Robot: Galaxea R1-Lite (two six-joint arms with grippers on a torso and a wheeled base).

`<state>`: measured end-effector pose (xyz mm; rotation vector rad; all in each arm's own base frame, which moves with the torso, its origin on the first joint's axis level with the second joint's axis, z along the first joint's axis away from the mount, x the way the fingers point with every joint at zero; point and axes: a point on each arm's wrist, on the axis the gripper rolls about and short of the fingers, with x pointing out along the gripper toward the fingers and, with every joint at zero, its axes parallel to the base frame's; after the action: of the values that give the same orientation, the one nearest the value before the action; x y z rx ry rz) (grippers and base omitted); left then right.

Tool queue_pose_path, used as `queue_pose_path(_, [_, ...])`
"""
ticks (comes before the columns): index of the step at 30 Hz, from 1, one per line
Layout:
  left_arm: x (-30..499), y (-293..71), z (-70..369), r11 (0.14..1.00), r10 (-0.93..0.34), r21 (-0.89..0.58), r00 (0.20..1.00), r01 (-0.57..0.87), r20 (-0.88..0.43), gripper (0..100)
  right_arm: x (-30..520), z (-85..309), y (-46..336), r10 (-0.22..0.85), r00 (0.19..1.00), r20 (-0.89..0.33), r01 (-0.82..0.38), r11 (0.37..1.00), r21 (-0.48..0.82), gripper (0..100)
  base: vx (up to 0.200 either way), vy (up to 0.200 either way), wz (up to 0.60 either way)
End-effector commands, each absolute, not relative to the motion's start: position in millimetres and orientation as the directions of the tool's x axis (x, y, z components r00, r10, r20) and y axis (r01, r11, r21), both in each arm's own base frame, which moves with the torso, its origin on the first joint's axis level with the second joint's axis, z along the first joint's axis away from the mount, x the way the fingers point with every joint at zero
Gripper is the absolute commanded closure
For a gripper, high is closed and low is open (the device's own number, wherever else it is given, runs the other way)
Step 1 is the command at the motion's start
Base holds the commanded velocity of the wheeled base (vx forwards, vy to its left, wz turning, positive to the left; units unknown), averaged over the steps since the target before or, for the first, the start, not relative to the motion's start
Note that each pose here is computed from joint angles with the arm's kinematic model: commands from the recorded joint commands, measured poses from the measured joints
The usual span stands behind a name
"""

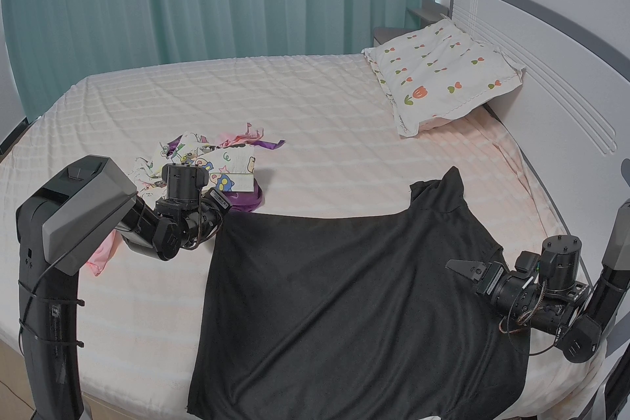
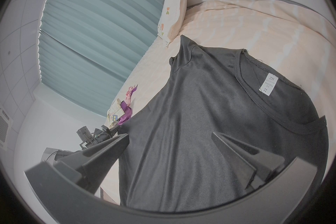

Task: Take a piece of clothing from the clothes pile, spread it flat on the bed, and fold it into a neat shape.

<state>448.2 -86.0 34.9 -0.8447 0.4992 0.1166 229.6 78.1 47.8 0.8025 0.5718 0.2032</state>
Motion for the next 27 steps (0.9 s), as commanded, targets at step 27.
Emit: queue_pose_path(27, [476.8, -48.1, 28.2, 0.649, 0.016, -0.682, 0.903, -0.336, -0.429, 100, 230.6, 38.4, 78.9, 0.382, 0.845, -0.375, 0.017, 0.681, 0.732, 0, 0.0, 0.0, 0.0])
